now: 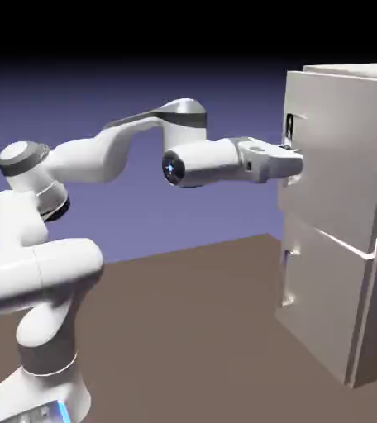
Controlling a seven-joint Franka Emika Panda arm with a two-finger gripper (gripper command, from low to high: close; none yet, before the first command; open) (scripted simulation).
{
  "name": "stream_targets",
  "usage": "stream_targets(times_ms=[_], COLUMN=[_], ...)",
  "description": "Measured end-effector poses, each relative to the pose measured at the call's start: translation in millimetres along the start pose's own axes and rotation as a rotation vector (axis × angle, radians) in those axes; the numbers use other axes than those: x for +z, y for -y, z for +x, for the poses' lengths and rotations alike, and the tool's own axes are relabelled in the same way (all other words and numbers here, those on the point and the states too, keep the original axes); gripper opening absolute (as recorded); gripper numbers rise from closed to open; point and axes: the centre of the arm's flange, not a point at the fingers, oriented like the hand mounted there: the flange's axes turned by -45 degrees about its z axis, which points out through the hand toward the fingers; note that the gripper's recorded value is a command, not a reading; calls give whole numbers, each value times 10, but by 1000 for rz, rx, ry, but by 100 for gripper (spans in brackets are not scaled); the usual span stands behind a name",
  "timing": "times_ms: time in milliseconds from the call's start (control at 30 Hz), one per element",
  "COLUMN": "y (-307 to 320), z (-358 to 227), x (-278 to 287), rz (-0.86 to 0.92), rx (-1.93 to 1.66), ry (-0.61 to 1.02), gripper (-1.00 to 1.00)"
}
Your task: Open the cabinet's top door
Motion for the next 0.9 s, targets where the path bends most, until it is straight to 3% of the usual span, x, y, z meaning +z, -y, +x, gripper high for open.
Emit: stream_targets(times_ms=[900], y=[-1405], z=[0], x=[-1054], rz=[685], rx=[0], ry=[0], gripper=[-100])
